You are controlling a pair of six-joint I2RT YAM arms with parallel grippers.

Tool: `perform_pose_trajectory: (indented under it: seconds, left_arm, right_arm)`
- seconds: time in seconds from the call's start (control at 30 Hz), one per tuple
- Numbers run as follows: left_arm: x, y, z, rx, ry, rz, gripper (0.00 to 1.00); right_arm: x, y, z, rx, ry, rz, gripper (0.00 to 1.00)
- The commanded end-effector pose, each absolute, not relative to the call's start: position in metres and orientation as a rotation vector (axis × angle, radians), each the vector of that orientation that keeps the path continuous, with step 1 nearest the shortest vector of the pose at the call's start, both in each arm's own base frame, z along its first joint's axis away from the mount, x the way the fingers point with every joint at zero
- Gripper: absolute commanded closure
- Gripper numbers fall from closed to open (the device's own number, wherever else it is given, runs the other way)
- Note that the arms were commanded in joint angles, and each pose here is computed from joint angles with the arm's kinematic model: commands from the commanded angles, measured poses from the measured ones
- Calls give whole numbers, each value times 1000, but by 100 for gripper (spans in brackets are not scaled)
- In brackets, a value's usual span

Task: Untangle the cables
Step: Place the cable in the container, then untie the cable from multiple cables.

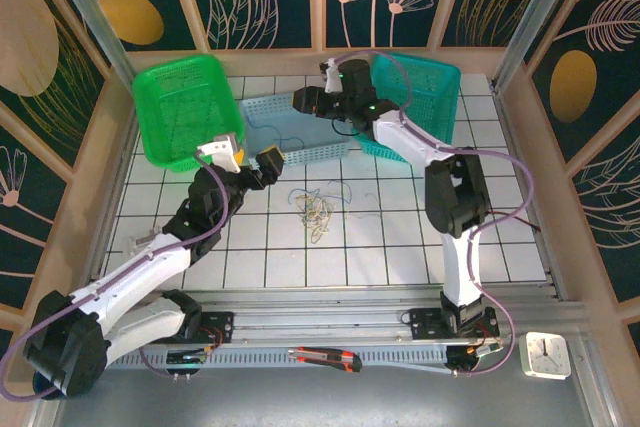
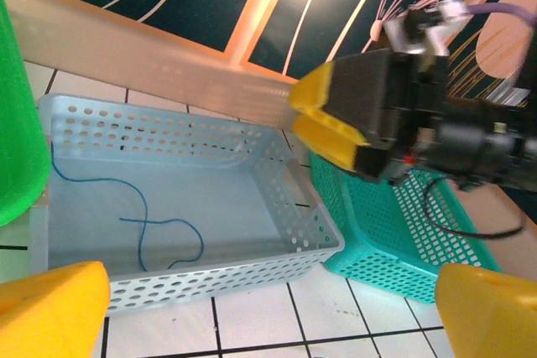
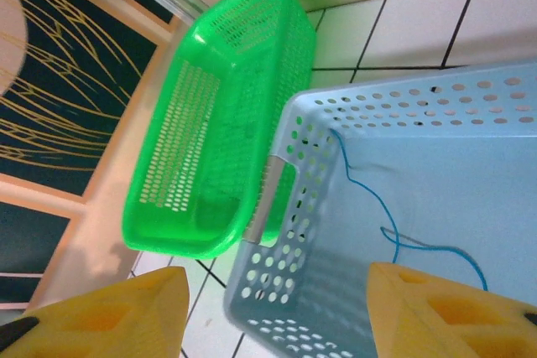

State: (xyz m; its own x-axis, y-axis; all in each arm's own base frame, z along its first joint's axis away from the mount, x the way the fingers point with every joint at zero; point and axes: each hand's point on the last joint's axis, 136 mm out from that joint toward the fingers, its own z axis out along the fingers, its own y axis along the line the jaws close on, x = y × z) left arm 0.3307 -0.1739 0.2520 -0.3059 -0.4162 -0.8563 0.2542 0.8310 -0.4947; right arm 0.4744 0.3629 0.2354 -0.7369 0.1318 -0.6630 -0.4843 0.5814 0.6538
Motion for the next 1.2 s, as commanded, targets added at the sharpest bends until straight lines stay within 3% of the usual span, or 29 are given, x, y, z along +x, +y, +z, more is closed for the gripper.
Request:
perform_pose_trajectory:
  seconds: [0.0, 0.33, 0.67, 0.87, 1.03, 1.17]
  left_arm:
    - [337, -183, 258, -103, 1783, -695, 1]
    - [354, -208, 243, -15, 1865, -700, 1]
    - [364, -231, 232, 65, 1939, -735, 1]
    - [370, -241, 228, 80, 1948, -761, 1]
    - [374, -248, 223, 96, 1963, -782, 1]
    - [376, -250, 220, 99, 1967, -785, 1]
  right_arm:
    - [459, 347, 282, -277, 1994, 1160, 42]
    - [383, 272, 247, -129, 2102, 1020, 43]
    - [302, 202, 179, 152, 2258, 911, 40]
    - [264, 185, 146, 344, 2304, 974, 34]
    - [252, 184, 120, 454, 2350, 1016, 26]
    - [247, 190, 99, 536, 2369, 1087, 25]
